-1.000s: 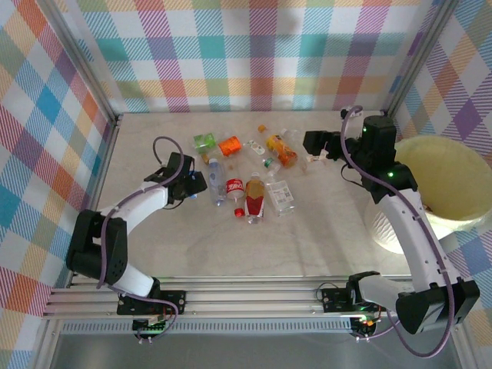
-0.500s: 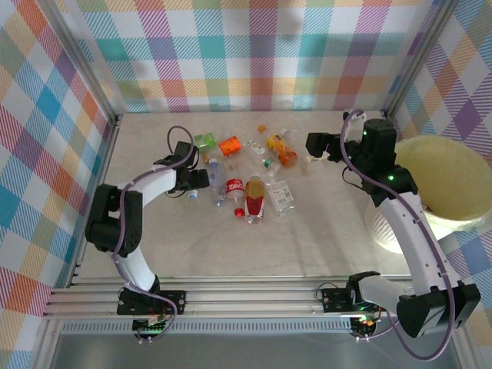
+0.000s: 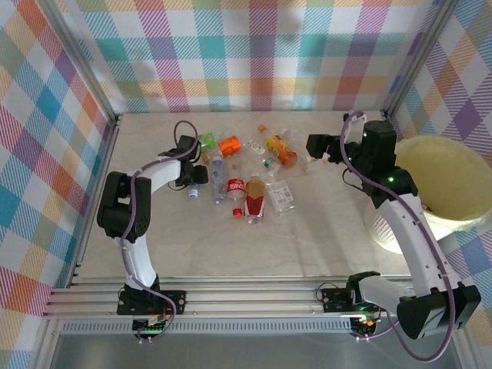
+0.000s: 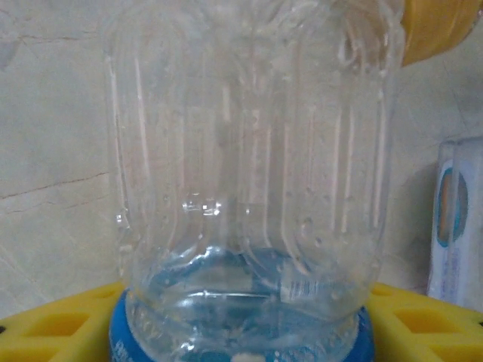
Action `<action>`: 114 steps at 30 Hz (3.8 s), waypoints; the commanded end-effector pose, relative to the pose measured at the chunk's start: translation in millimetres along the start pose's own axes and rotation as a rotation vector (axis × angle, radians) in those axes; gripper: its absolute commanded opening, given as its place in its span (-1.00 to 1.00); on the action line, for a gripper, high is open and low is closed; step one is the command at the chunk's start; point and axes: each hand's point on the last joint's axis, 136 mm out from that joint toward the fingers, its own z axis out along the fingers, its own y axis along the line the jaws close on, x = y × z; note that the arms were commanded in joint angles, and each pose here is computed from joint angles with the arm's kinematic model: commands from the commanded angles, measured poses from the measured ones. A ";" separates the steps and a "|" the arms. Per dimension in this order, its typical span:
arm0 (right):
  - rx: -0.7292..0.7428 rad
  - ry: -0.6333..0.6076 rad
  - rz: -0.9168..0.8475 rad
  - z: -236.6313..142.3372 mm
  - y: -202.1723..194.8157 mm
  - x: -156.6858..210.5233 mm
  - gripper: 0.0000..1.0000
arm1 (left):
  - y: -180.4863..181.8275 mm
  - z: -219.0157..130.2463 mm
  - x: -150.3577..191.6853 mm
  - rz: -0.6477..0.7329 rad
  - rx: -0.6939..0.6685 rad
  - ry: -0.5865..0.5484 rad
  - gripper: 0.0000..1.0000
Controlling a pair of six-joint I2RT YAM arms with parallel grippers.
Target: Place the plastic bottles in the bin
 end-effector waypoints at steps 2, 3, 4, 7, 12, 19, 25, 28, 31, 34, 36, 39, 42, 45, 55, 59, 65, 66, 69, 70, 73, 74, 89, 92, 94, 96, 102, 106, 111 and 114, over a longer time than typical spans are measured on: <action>-0.033 -0.032 -0.038 -4.7 8.2 -4.4 0.99 | 4.4 -3.9 -0.7 -0.002 0.006 -0.005 0.14; -0.035 -0.033 -0.039 -4.5 8.5 -4.5 0.99 | 4.6 -5.3 -0.5 -0.001 0.008 -0.011 0.11; -0.037 -0.033 -0.036 -4.1 8.5 -4.1 0.99 | 4.9 -7.3 -0.3 -0.002 0.010 -0.019 0.09; -0.042 -0.044 -0.022 -3.1 8.4 -3.7 0.99 | 3.4 -13.9 -0.5 0.004 0.020 -0.043 0.04; -0.049 -0.083 -0.016 -0.8 7.2 -4.8 0.99 | 5.4 -31.1 -3.7 -0.006 0.030 -0.115 -0.06; -0.050 -0.141 -0.033 -3.1 6.9 -10.1 0.99 | -25.9 -92.4 -22.4 -0.026 0.129 -0.315 -0.13; -0.096 -0.119 -0.014 -4.2 14.9 -7.0 0.99 | -85.1 -153.6 -23.8 0.045 0.317 -0.433 -0.14; -0.140 -0.043 0.039 2.7 21.7 1.1 0.99 | -113.2 -177.1 -21.9 0.074 0.416 -0.473 -0.14; -0.164 0.024 0.108 12.4 24.8 6.5 0.99 | -141.1 -197.0 -18.5 0.090 0.527 -0.485 -0.14; -0.254 0.070 0.142 17.2 40.3 6.8 0.99 | -174.8 -218.8 -12.7 0.141 0.666 -0.489 -0.14; -0.312 0.091 0.151 17.7 50.4 5.1 0.99 | -192.0 -229.8 -9.7 0.187 0.715 -0.489 -0.14; -0.348 0.100 0.130 17.9 57.0 1.8 0.99 | -217.9 -248.2 -4.0 0.255 0.814 -0.487 -0.14; -0.359 0.110 0.132 18.3 59.9 -2.6 0.99 | -242.6 -266.7 2.6 0.300 0.934 -0.475 -0.15; -0.409 0.124 0.134 16.4 69.5 -7.0 0.99 | -263.2 -281.6 10.1 0.339 1.024 -0.465 -0.15; -0.452 0.116 0.152 17.5 76.8 -14.5 0.99 | -302.1 -309.0 31.5 0.397 1.225 -0.452 -0.16; -0.551 0.188 0.169 17.7 89.4 -4.6 0.99 | -308.0 -314.1 34.6 0.405 1.267 -0.442 -0.16; -0.688 0.248 0.183 13.3 105.7 3.7 0.99 | -316.4 -313.9 35.5 0.404 1.288 -0.430 -0.15; -0.719 0.254 0.176 10.3 109.6 3.8 1.00 | -317.5 -314.4 35.7 0.404 1.292 -0.427 -0.15; -0.731 0.267 0.185 9.1 111.2 4.9 0.99 | -322.9 -316.2 37.3 0.407 1.315 -0.418 -0.15; -0.714 0.263 0.190 11.3 108.6 5.1 0.97 | -324.3 -316.6 37.7 0.410 1.320 -0.417 -0.16; -0.692 0.261 0.203 16.5 105.1 7.7 0.87 | -328.7 -317.0 39.2 0.417 1.328 -0.414 -0.16; -0.692 0.262 0.206 17.3 104.9 8.4 0.84 | -329.4 -317.3 39.0 0.418 1.331 -0.414 -0.15; -0.490 0.226 0.204 28.0 79.5 10.8 0.02 | -333.4 -309.6 42.0 0.423 1.320 -0.389 -0.16; -0.464 0.198 0.192 24.9 76.4 7.3 -0.05 | -333.6 -307.0 42.0 0.424 1.309 -0.383 -0.14; -0.453 0.185 0.186 22.7 75.5 5.5 -0.10 | -334.6 -306.4 41.5 0.423 1.303 -0.376 -0.04; -0.439 0.178 0.184 22.8 73.4 5.3 -0.15 | -336.1 -303.8 41.7 0.419 1.293 -0.354 0.04; -0.380 0.140 0.174 22.7 65.3 -1.3 -0.26 | -333.8 -304.2 38.1 0.398 1.270 -0.348 0.39; -0.250 0.077 0.069 9.3 49.8 -15.2 -0.29 | -323.0 -309.0 34.3 0.374 1.236 -0.382 0.78; -0.027 -0.036 -0.111 -25.5 24.3 -42.4 -0.31 | -295.5 -303.8 22.1 0.315 1.101 -0.477 1.00; 0.120 -0.119 -0.200 -52.0 7.8 -61.9 -0.34 | -276.3 -298.5 10.6 0.253 1.002 -0.537 1.00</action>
